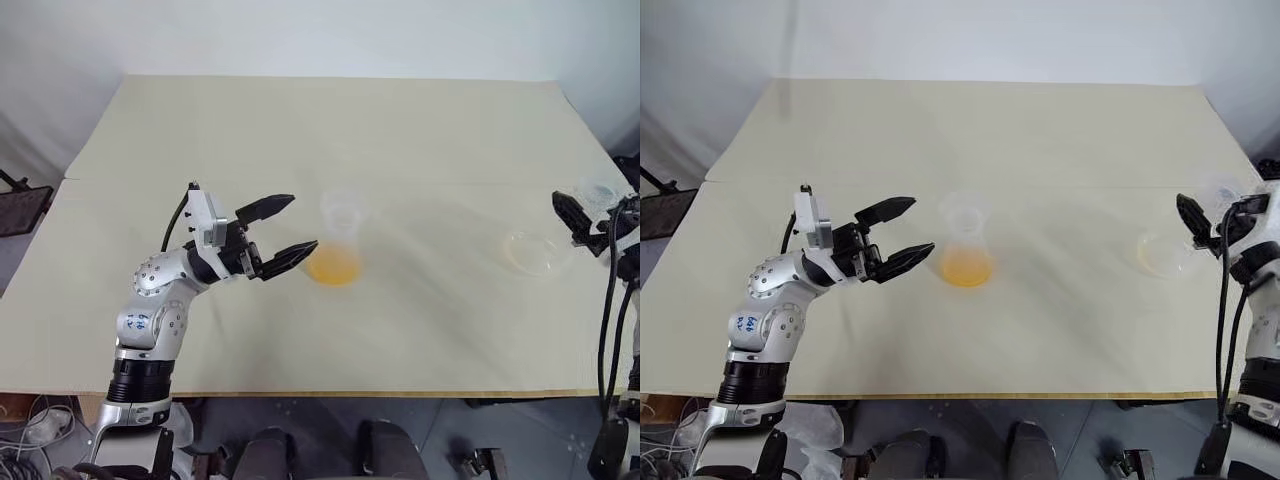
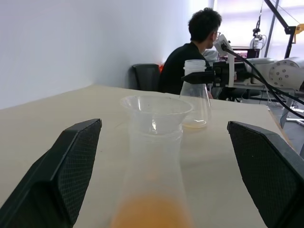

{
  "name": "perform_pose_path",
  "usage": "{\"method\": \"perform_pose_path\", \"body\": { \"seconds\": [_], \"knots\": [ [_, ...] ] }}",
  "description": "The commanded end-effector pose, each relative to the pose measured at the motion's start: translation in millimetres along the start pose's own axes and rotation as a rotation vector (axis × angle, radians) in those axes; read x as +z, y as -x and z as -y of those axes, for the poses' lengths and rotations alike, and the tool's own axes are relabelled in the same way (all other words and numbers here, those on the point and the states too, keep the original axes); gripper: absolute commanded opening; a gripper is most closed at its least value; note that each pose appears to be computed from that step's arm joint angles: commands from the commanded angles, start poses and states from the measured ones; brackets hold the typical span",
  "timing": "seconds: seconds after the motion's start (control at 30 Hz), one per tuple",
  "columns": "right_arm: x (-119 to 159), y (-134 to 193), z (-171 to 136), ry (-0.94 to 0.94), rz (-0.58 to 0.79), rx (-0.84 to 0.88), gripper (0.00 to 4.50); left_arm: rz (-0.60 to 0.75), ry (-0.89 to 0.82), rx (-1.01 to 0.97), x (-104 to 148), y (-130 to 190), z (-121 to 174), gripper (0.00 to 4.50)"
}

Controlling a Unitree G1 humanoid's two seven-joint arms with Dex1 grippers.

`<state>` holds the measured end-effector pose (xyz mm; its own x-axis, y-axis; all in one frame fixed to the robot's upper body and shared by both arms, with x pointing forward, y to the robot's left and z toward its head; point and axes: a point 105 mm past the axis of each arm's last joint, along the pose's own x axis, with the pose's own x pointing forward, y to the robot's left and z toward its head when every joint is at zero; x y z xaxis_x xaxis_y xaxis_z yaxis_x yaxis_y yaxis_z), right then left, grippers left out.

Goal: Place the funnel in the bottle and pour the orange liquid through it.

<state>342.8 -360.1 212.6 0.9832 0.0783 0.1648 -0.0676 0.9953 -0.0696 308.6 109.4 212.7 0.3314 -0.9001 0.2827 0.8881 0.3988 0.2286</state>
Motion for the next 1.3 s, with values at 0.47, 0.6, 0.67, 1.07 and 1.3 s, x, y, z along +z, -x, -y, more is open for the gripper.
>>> {"method": "perform_pose_path", "body": {
  "seconds": [0.47, 0.6, 0.67, 1.07, 1.3],
  "knots": [
    [90.6, 34.7, 19.2, 0.008, 0.372, -0.086, 4.44, 0.004, -0.031, 0.006, 11.5, 9.6, 0.8, 4.5],
    [141.9, 27.8, -13.3, 0.033, 0.512, 0.087, 4.44, -0.076, -0.058, -0.018, 12.8, 29.5, -5.0, 4.5],
    [149.8, 23.4, -33.9, 0.049, 0.515, 0.184, 4.44, -0.103, -0.072, -0.017, 14.6, 37.7, -10.0, 4.5],
    [34.4, 61.8, -160.9, 0.38, 0.119, 0.97, 4.44, -0.248, -0.131, -0.015, 4.1, 70.5, -8.8, 4.5],
    [-13.7, 92.6, -159.0, 0.265, -0.005, 0.98, 4.44, -0.382, -0.178, 0.054, -15.1, 94.5, -5.3, 4.5]
  ]
}}
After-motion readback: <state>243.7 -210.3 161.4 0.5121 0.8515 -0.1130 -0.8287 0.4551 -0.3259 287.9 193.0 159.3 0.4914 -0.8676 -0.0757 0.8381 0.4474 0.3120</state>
